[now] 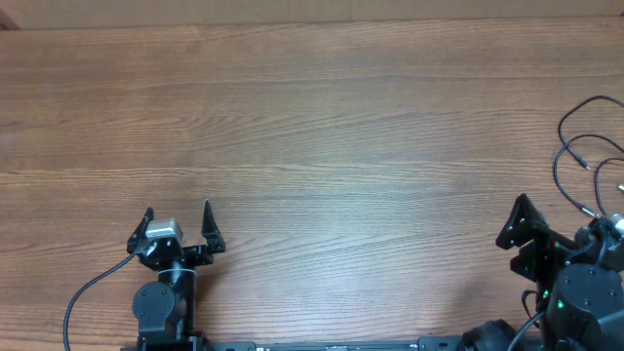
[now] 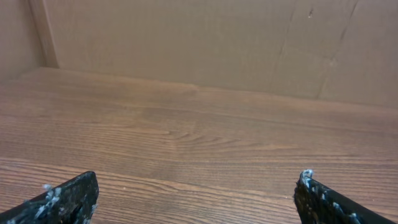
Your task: Untangle cables
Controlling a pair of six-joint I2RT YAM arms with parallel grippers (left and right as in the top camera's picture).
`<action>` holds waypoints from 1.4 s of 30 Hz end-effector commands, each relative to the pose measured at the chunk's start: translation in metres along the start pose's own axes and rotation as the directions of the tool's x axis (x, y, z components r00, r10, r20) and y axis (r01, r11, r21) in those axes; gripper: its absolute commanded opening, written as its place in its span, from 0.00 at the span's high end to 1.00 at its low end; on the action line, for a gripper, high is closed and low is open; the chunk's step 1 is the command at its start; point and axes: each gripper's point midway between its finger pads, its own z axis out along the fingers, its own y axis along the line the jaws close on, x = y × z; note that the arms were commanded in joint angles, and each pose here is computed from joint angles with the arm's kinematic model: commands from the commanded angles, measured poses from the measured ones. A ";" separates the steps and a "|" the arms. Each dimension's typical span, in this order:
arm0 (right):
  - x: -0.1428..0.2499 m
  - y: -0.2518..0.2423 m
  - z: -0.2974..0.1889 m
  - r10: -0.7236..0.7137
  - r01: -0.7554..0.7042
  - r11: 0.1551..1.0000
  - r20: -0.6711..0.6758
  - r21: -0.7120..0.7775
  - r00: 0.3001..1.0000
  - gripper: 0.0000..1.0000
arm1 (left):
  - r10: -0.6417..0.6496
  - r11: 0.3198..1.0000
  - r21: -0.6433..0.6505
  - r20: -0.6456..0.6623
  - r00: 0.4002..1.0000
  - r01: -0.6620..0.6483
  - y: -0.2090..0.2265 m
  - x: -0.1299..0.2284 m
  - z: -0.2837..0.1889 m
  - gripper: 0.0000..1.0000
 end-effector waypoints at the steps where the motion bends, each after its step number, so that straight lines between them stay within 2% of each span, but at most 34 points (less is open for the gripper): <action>1: 0.006 -0.001 -0.009 0.032 -0.032 0.998 -0.012 -0.051 0.999 0.00 | -0.011 1.000 0.002 0.007 1.000 0.011 0.000 -0.001 0.000 0.00; 4: 0.005 -0.006 -0.020 0.084 -0.083 0.993 0.013 -0.084 0.996 0.00 | -0.011 1.000 0.002 0.007 1.000 0.011 0.000 -0.001 0.000 0.01; 10: -0.007 -0.030 -0.038 0.155 -0.153 0.988 0.134 -0.022 0.979 0.00 | -0.011 1.000 0.003 0.007 1.000 0.011 0.000 -0.001 0.000 0.00; 12: -0.009 -0.031 -0.039 0.095 -0.094 0.995 0.166 -0.011 0.981 0.00 | -0.011 1.000 0.003 0.007 1.000 0.011 0.000 -0.001 0.000 0.00; 14: -0.014 -0.022 -0.037 -0.043 0.052 0.998 0.217 -0.034 0.975 0.00 | -0.011 1.000 0.003 0.007 1.000 0.011 0.000 -0.001 0.000 0.00; 17: -0.025 0.000 -0.034 -0.199 0.243 0.966 0.354 -0.084 0.914 0.00 | -0.011 1.000 0.003 0.007 1.000 0.011 0.000 -0.001 0.000 0.01; 22: -0.021 0.028 -0.015 -0.204 0.344 0.919 0.514 -0.194 0.833 0.00 | -0.011 1.000 0.003 0.007 1.000 0.011 0.000 -0.001 0.000 0.01; 26: -0.004 0.051 0.010 -0.189 0.420 0.854 0.569 -0.308 0.800 0.00 | -0.011 1.000 0.002 0.007 1.000 0.011 0.000 -0.001 0.000 0.00; 30: 0.008 0.058 0.024 -0.179 0.453 0.822 0.599 -0.345 0.781 0.00 | -0.011 1.000 0.002 0.007 1.000 0.011 0.000 -0.001 0.000 0.00; 37: 0.021 0.055 0.041 -0.175 0.452 0.824 0.607 -0.340 0.775 0.00 | -0.011 1.000 0.002 0.007 1.000 0.011 0.000 -0.001 0.000 0.01; 42: 0.025 0.047 0.052 -0.124 0.395 0.854 0.604 -0.339 0.787 0.00 | -0.011 1.000 0.003 0.007 1.000 0.011 0.000 -0.001 0.000 0.01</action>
